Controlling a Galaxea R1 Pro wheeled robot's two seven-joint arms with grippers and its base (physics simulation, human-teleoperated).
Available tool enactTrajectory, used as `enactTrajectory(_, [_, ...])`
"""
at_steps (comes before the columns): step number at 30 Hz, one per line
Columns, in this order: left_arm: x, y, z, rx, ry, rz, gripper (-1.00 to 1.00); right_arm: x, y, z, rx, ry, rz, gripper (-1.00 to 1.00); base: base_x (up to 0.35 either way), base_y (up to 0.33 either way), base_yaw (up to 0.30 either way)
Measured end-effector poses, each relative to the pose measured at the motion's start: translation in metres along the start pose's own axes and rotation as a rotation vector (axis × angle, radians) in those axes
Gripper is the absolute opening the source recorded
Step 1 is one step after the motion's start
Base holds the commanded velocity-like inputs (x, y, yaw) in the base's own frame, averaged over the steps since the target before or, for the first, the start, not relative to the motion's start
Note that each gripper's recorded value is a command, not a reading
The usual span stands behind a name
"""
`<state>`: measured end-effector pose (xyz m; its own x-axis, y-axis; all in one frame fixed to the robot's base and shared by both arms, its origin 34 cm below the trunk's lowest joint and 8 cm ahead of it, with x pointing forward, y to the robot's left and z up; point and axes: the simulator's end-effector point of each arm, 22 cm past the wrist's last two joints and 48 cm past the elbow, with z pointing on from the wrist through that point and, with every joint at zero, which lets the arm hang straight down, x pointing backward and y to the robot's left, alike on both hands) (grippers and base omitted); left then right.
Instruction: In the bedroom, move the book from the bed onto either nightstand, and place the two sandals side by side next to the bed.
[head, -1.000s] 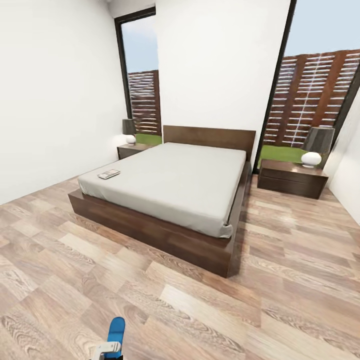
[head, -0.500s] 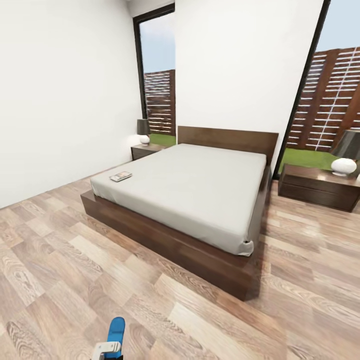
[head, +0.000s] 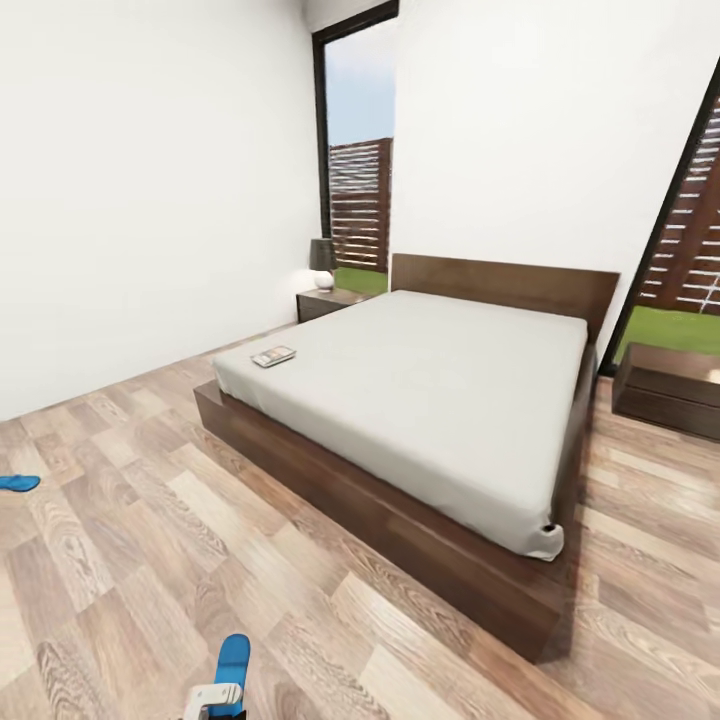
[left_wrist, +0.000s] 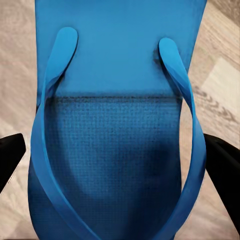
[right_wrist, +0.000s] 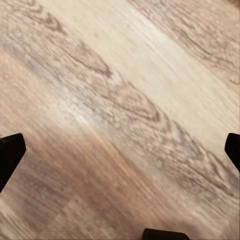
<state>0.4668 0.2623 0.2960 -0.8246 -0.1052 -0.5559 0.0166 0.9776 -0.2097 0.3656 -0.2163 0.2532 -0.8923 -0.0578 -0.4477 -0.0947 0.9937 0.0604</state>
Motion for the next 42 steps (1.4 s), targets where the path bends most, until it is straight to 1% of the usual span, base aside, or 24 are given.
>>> enactTrajectory(42, [0.0001,0.0,0.0001,0.0,0.0,0.0,-1.0,0.0,0.0002,0.0001,0.0,0.0,0.0,1.0,0.004,0.0,0.287])
